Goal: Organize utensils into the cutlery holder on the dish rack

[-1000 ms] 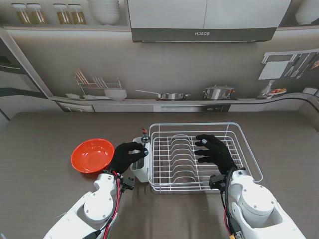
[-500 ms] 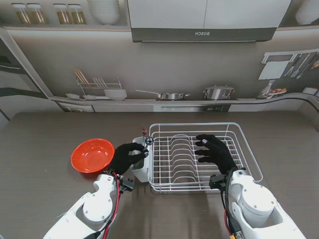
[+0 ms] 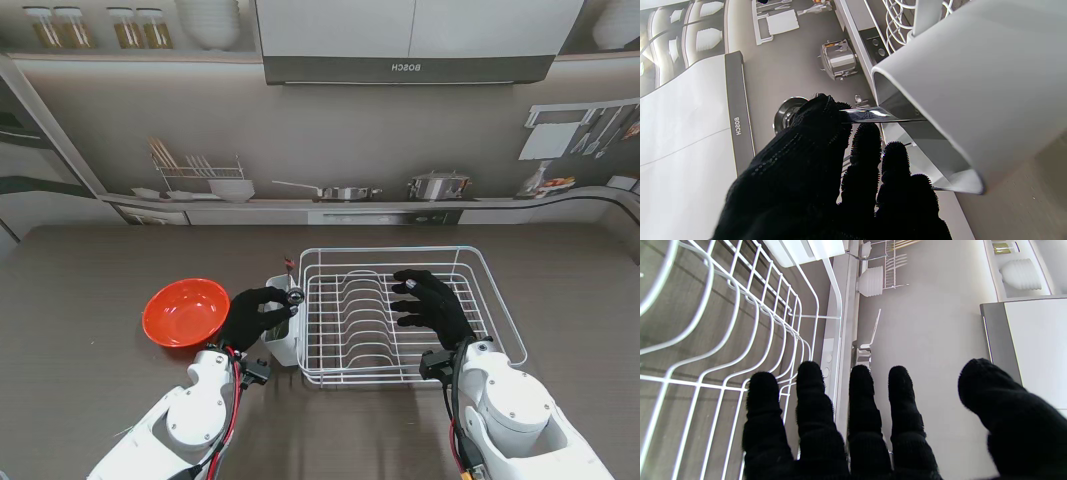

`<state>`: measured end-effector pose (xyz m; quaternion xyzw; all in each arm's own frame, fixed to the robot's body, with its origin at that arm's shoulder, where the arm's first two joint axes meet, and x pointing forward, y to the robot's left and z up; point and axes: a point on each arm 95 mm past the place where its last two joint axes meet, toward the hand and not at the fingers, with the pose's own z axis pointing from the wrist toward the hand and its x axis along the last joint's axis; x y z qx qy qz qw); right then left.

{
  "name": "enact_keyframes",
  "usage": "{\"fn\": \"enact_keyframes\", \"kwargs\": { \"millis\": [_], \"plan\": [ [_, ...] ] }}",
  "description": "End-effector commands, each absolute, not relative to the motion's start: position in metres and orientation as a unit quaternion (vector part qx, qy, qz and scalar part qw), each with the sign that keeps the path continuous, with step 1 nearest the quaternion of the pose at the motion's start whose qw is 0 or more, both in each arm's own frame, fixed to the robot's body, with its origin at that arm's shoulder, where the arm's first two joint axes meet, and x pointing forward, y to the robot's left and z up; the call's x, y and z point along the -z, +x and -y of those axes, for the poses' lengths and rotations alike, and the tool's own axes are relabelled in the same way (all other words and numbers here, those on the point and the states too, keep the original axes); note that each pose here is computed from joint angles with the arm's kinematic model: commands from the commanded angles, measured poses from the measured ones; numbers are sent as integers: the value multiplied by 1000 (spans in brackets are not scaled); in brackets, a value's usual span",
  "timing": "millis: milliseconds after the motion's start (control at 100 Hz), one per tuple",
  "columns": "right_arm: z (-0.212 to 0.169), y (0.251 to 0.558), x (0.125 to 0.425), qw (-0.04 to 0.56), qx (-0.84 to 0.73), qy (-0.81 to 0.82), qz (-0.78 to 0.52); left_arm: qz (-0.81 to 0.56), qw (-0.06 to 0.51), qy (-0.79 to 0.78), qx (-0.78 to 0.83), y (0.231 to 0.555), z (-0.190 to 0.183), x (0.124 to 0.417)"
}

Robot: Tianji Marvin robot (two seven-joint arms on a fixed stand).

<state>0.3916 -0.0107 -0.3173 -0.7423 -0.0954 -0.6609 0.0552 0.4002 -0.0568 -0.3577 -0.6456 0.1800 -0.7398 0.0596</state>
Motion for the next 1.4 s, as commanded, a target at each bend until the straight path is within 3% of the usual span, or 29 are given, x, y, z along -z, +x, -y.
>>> {"fn": "enact_keyframes", "kwargs": {
  "millis": [0,1390],
  "plan": [
    [7,389,317,64,661,-741,98,-188,56,-663,723,394,57,373],
    [6,389,318,65,661,-741,99,-181,59,-653,733,388,49,369]
  ]
}}
